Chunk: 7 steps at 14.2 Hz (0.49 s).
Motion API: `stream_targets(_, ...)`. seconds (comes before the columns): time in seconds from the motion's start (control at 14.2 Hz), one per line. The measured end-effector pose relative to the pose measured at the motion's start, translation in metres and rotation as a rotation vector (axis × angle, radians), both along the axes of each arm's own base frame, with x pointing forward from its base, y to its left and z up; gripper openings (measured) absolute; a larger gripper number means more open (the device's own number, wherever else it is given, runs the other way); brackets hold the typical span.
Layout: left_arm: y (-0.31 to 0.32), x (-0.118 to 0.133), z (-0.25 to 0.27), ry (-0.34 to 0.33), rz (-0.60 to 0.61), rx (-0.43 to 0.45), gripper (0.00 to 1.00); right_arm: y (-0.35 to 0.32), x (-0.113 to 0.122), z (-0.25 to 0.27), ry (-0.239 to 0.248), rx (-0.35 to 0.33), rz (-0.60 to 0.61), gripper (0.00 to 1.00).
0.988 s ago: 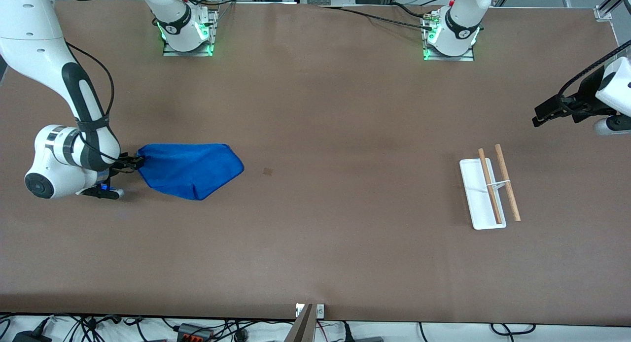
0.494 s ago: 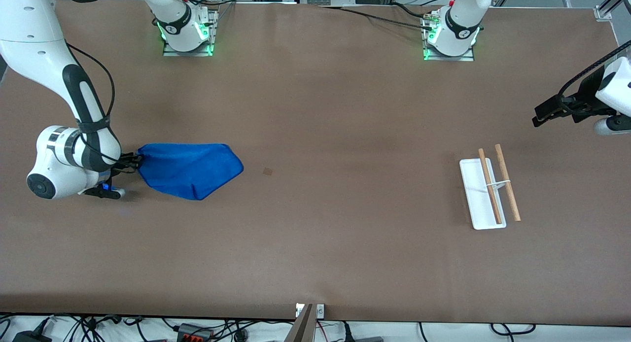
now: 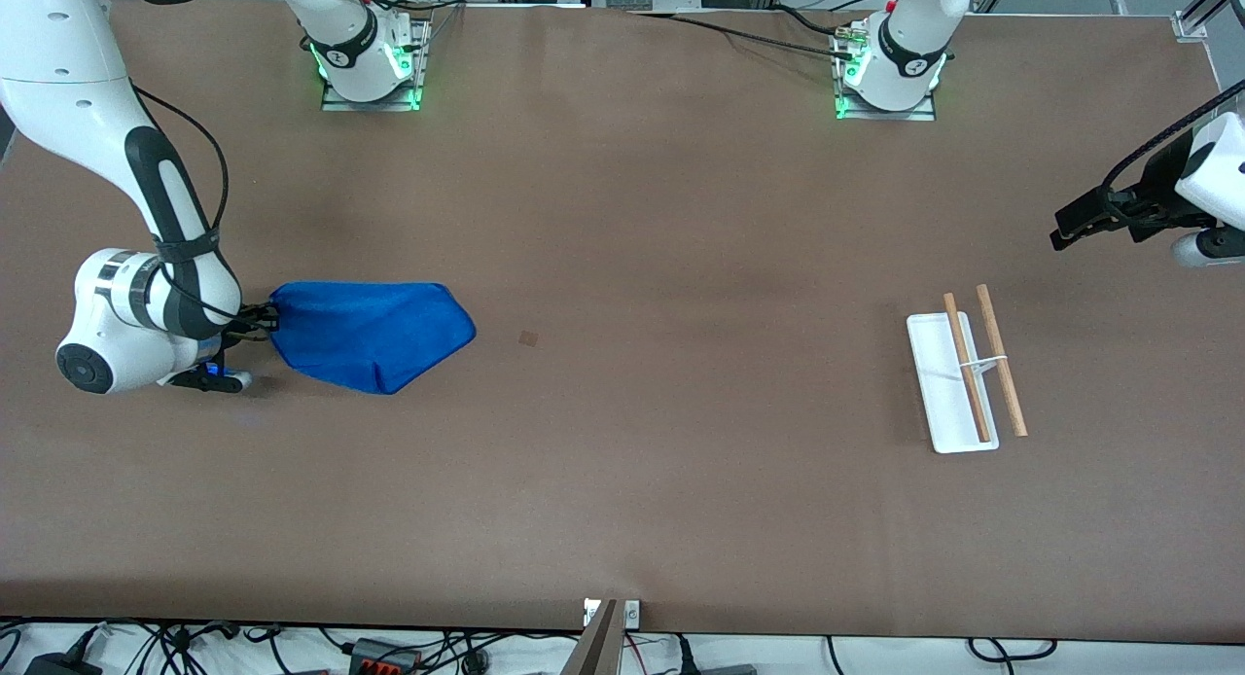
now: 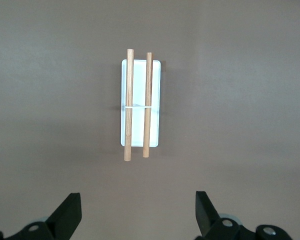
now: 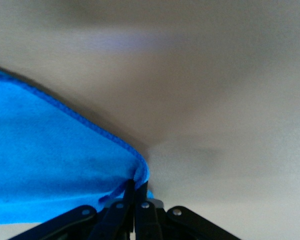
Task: Pass towel and hang on rack
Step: 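Reach the right gripper to the blue towel corner and grasp it, then lift the towel with the right gripper toward the table middle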
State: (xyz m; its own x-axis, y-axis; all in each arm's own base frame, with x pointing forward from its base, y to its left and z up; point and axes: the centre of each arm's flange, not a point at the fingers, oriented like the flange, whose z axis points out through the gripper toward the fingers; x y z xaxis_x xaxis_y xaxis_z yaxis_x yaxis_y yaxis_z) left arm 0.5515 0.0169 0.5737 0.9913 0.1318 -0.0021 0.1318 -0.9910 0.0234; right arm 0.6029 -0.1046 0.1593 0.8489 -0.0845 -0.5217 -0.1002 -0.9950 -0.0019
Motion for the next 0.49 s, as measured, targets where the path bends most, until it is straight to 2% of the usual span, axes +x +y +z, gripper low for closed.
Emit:
stream_targets(0.14, 0.000, 0.000, 0.000, 0.000, 0.000, 0.000, 1.00, 0.016, 0.012, 0.023, 0.017, 0.032, 0.024, 0.02)
stream_targets(0.28, 0.000, 0.000, 0.000, 0.003, 0.000, 0.000, 1.00, 0.054, 0.036, 0.083, 0.020, 0.082, 0.076, 0.02)
stream_targets(0.42, 0.000, -0.001, -0.001, 0.007, 0.000, 0.000, 1.00, 0.107, 0.058, 0.165, -0.026, 0.143, 0.157, 0.02)
stream_targets(0.49, 0.000, -0.001, -0.001, 0.014, 0.000, -0.001, 1.00, 0.141, 0.064, 0.206, -0.070, 0.175, 0.203, 0.02)
